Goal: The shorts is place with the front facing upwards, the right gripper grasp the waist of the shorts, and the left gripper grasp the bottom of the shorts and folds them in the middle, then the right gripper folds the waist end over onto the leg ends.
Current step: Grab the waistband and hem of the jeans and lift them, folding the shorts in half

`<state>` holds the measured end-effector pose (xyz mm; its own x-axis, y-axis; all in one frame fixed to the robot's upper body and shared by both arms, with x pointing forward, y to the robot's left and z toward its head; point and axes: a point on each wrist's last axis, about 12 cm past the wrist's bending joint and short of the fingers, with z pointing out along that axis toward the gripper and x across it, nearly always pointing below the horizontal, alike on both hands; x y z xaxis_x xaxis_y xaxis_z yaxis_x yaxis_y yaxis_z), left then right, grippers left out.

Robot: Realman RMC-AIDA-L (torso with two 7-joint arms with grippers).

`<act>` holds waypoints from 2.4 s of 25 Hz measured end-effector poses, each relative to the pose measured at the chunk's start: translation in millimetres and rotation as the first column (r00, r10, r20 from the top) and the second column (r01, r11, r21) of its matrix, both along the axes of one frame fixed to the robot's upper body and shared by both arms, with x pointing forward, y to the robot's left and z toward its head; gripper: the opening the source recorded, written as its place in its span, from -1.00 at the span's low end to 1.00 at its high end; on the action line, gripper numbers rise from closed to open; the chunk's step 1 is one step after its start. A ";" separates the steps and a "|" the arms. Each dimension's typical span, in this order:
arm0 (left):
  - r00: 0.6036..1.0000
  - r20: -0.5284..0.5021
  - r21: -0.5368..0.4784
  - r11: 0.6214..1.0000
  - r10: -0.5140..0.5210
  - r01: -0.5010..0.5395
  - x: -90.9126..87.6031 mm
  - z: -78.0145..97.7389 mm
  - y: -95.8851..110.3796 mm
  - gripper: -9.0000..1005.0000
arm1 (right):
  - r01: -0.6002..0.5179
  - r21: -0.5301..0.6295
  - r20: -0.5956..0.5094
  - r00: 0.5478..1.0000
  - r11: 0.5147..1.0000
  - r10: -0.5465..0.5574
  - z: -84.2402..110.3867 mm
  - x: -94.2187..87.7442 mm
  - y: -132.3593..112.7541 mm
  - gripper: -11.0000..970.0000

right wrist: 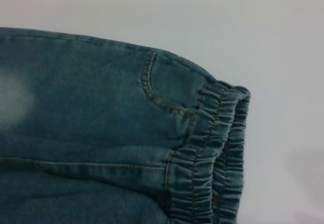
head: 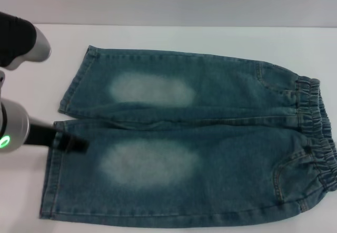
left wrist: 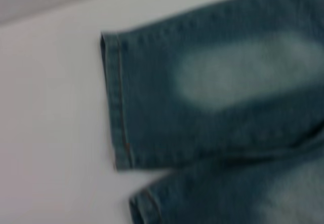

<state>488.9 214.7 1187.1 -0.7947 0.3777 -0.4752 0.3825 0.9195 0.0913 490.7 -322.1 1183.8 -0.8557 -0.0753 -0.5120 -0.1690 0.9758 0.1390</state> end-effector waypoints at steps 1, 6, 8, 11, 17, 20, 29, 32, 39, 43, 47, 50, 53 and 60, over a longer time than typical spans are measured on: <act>0.999 -0.030 0.004 1.000 0.016 -0.016 -1.9 -0.2 -0.4 0.68 | 0.001 0.002 -0.003 1.000 1.000 -0.001 -1.7 0.6 -0.4 0.71; 0.984 -0.154 0.032 0.996 0.089 -0.085 -11.7 -7.5 1.9 0.68 | -0.001 0.004 -0.007 1.000 1.000 0.001 -8.8 3.4 -1.9 0.71; 0.974 -0.190 0.045 0.992 0.122 -0.116 -14.3 -12.6 4.5 0.68 | -0.004 0.002 -0.007 1.000 1.000 0.004 -11.6 4.6 -2.8 0.71; 0.956 -0.243 0.063 0.986 0.165 -0.154 -16.5 -23.1 6.5 0.69 | -0.008 0.000 -0.008 1.000 1.000 0.008 -15.5 7.2 -3.9 0.71; 0.926 -0.327 0.109 0.981 0.187 -0.159 -17.5 -45.2 -3.0 0.69 | -0.021 -0.008 0.002 1.000 1.000 0.021 -15.9 10.7 -3.9 0.71; 0.919 -0.343 0.126 0.979 0.192 -0.158 -14.9 -50.7 -6.1 0.68 | -0.026 -0.010 0.006 1.000 1.000 0.026 -15.4 11.6 -3.6 0.71; 0.917 -0.352 0.136 0.979 0.190 -0.151 -11.6 -55.4 -7.8 0.68 | -0.035 -0.015 0.003 0.999 0.999 0.035 -16.2 10.3 -3.7 0.71; 0.913 -0.359 0.142 0.978 0.193 -0.151 -11.6 -57.8 -7.2 0.69 | -0.036 -0.016 0.004 0.999 0.999 0.036 -15.7 9.8 -3.6 0.71; 0.907 -0.373 0.144 0.978 0.196 -0.152 -10.8 -64.8 -7.3 0.61 | -0.040 -0.016 0.003 0.999 0.999 0.040 -15.6 9.1 -3.0 0.71; 0.907 -0.372 0.144 0.978 0.196 -0.152 -9.7 -65.2 -7.5 0.55 | -0.048 -0.011 0.005 0.999 0.999 0.048 -15.2 8.9 -2.3 0.71; 0.907 -0.367 0.132 0.977 0.205 -0.168 -3.3 -63.1 -3.1 0.49 | -0.053 -0.014 0.007 0.999 0.998 0.053 -14.4 8.4 -2.7 0.71; 0.906 -0.369 0.135 0.977 0.206 -0.168 -1.5 -63.5 -3.1 0.45 | -0.054 -0.009 0.005 0.999 0.998 0.054 -14.2 7.9 -2.9 0.71; 0.907 -0.368 0.134 0.977 0.203 -0.164 -0.7 -62.7 -4.3 0.31 | -0.061 -0.006 0.008 0.998 0.998 0.061 -13.8 7.8 -2.8 0.71; 0.915 -0.359 0.123 0.981 0.185 -0.150 0.3 -56.8 -8.5 -0.01 | -0.060 -0.005 0.009 0.998 0.998 0.060 -13.7 7.6 -3.3 0.71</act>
